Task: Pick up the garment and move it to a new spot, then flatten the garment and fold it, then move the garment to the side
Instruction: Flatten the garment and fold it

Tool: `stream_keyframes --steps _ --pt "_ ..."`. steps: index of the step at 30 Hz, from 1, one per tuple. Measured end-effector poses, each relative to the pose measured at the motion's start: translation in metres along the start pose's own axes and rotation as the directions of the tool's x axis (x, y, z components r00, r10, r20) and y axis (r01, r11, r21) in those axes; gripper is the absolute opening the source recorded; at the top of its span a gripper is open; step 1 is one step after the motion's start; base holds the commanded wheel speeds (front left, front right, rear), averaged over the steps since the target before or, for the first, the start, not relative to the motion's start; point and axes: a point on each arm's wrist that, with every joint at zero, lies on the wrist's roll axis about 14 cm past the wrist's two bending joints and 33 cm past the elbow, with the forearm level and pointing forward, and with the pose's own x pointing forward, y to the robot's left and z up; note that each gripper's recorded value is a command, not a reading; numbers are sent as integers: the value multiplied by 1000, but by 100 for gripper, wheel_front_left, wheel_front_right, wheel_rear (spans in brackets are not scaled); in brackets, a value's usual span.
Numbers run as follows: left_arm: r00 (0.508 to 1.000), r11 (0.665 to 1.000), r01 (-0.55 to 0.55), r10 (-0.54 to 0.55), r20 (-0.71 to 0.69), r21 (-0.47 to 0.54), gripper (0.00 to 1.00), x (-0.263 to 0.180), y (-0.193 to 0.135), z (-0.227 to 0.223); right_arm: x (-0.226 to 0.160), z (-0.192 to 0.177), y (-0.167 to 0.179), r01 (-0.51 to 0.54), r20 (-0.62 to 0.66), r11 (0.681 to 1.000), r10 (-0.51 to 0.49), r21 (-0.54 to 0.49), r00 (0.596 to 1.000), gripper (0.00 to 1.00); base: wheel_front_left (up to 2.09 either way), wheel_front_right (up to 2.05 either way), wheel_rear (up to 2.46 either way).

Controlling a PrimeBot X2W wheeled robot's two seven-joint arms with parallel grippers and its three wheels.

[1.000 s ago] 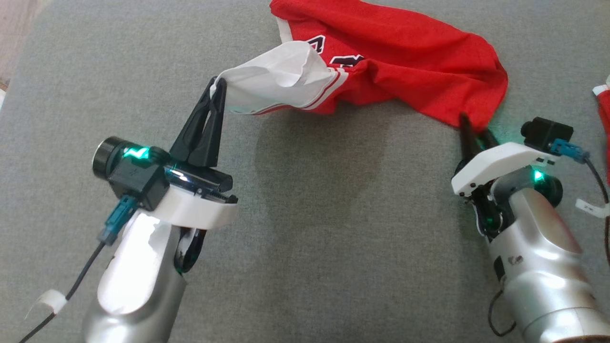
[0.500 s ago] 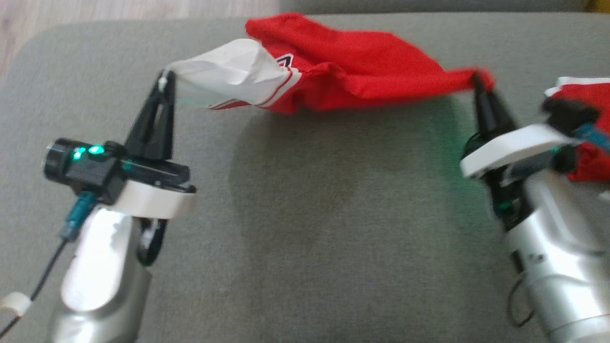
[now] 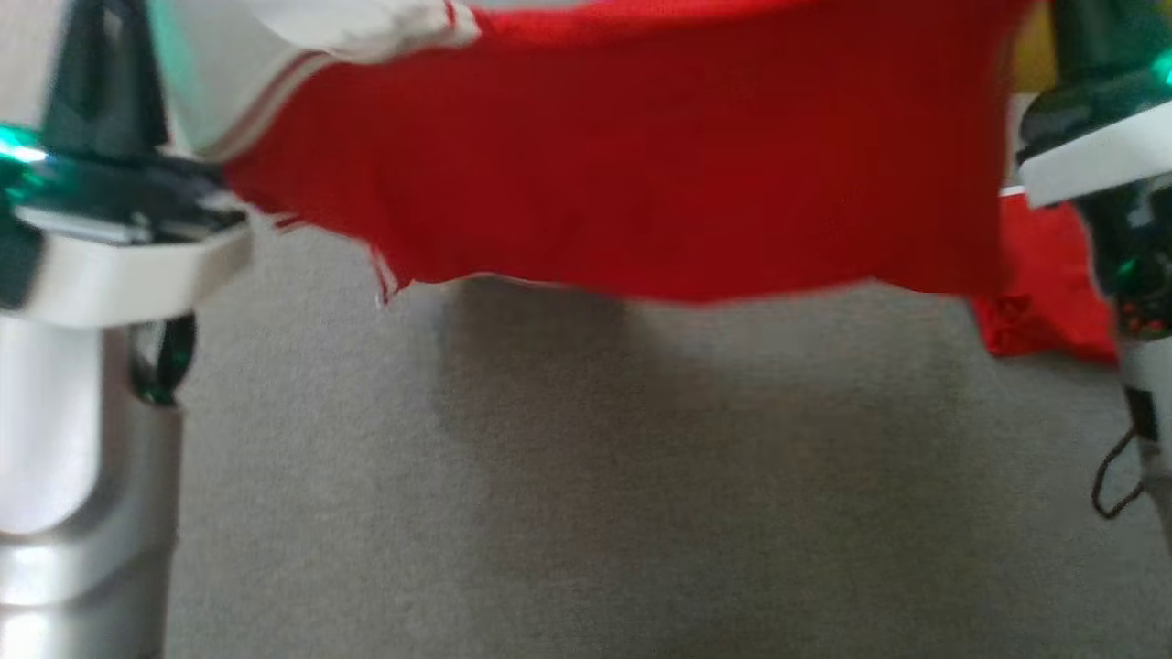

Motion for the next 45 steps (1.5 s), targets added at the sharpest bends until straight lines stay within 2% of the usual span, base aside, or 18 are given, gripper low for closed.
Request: stream_keyframes --steps 3,7,10,13,18,22,25,27,29,32,36,39,43,45 --pt "990 1000 -18 20 141 -16 0 14 4 48 -9 49 15 -38 92 997 44 -68 995 0 0 0 0" --pt "969 999 -28 36 245 -37 0 19 6 89 -21 86 23 -40 155 990 61 -134 986 0 0 0 0" --pt "955 997 -40 56 291 -61 0 19 8 110 -29 105 20 -10 185 986 41 -167 982 0 0 0 0" --pt "952 996 -44 65 300 -78 0 21 10 117 -32 110 14 21 184 984 12 -175 983 0 0 0 0" --pt "968 993 -59 82 235 -103 0 31 18 94 -27 71 1 57 73 988 -47 -142 996 0 0 0 0" --pt "992 989 -68 80 92 -130 0 52 24 37 -8 22 -17 87 -55 993 -91 -78 994 0 0 0 0" --pt "997 987 -73 72 -10 -144 0 71 31 -11 17 -17 -33 94 -152 989 -111 -115 982 0 0 0 0" --pt "996 991 -68 61 -69 -115 0 88 39 -41 41 -38 -40 81 -189 988 -105 -128 976 0 0 0 0" --pt "993 994 -75 67 -101 -78 0 109 53 -64 70 -51 -50 80 -187 987 -106 -142 977 0 0 0 0" --pt "992 996 -82 80 -93 -20 0 141 72 -85 113 -51 -70 97 -116 974 -122 -203 986 0 0 0 0" --pt "994 995 -101 101 -40 -12 0 173 85 -102 150 -53 -99 167 -8 959 -173 -228 985 0 0 0 0" --pt "992 994 -109 108 -69 0 0 176 89 -127 158 -81 -108 176 -18 955 -185 -239 983 0 0 0 0" --pt "985 998 -66 68 -161 18 0 160 76 -164 156 -135 -107 161 -121 964 -190 -212 974 0 0 0 0" --pt "981 998 -62 61 -182 5 0 155 72 -172 154 -147 -105 155 -147 966 -187 -207 971 0 0 0 0"
